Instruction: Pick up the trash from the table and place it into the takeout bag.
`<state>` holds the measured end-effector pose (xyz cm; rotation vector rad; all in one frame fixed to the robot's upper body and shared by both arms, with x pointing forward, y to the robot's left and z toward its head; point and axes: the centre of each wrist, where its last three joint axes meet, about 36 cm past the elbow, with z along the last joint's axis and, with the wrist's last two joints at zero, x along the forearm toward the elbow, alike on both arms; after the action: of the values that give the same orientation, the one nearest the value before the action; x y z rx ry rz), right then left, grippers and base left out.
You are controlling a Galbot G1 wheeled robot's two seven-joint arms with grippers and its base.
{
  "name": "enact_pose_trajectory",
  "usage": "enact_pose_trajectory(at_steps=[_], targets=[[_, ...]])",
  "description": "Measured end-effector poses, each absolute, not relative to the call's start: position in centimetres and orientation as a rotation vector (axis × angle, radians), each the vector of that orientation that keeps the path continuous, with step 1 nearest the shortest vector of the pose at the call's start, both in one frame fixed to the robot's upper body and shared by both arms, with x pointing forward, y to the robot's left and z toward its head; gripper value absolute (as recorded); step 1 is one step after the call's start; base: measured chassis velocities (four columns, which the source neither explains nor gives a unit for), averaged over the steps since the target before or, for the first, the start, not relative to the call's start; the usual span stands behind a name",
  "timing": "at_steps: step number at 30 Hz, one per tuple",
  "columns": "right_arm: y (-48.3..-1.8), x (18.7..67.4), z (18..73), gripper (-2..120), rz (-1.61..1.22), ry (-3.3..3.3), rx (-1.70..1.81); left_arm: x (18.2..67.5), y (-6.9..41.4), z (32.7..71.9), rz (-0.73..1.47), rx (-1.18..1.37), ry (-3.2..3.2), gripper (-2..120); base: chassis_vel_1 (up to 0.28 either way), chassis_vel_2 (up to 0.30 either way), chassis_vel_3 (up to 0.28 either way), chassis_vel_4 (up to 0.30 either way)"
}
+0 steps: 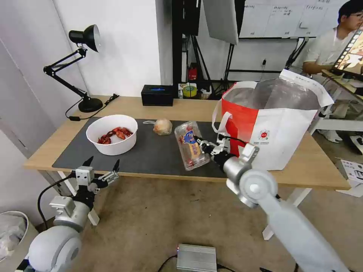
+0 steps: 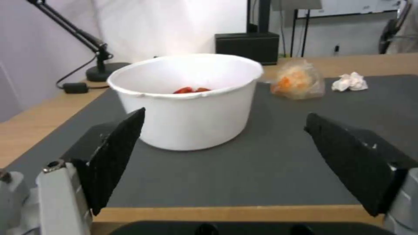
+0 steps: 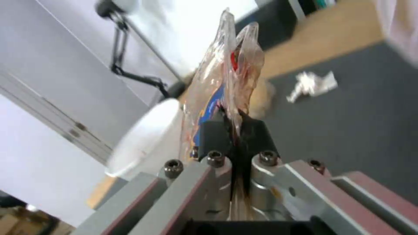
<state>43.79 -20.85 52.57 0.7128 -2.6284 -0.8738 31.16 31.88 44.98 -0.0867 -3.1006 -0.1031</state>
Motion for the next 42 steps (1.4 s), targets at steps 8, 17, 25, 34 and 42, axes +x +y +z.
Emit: enact_pose_trajectory(at_steps=[8,17,25,34,42], targets=[[-24.5,42.4,58.1,0,-0.970,-2.661,0.757,30.7,32.5,44.7,-0.126,-0.045,-3.095,100,0.000,0.000,0.000,0.000],[-28.5,42.3,63.5,0,-1.095,-2.725,0.775,30.4,33.1,45.1,-0.154,-0.026,-3.097,100,0.000,0.000,0.000,0.000],[-33.6,43.4,69.1,0,-1.282,-2.762,0.597,29.9,33.3,45.8,-0.177,-0.020,-3.108,100,0.000,0.000,0.000,0.000],[-37.7,46.3,71.3,0,-1.450,-2.712,0.312,28.9,33.1,45.9,-0.173,-0.003,-3.106,100,0.000,0.000,0.000,0.000],[-37.5,50.4,73.4,0,-1.532,-2.598,0.080,27.8,32.3,45.4,-0.181,-0.012,-3.087,100,0.000,0.000,0.000,0.000]])
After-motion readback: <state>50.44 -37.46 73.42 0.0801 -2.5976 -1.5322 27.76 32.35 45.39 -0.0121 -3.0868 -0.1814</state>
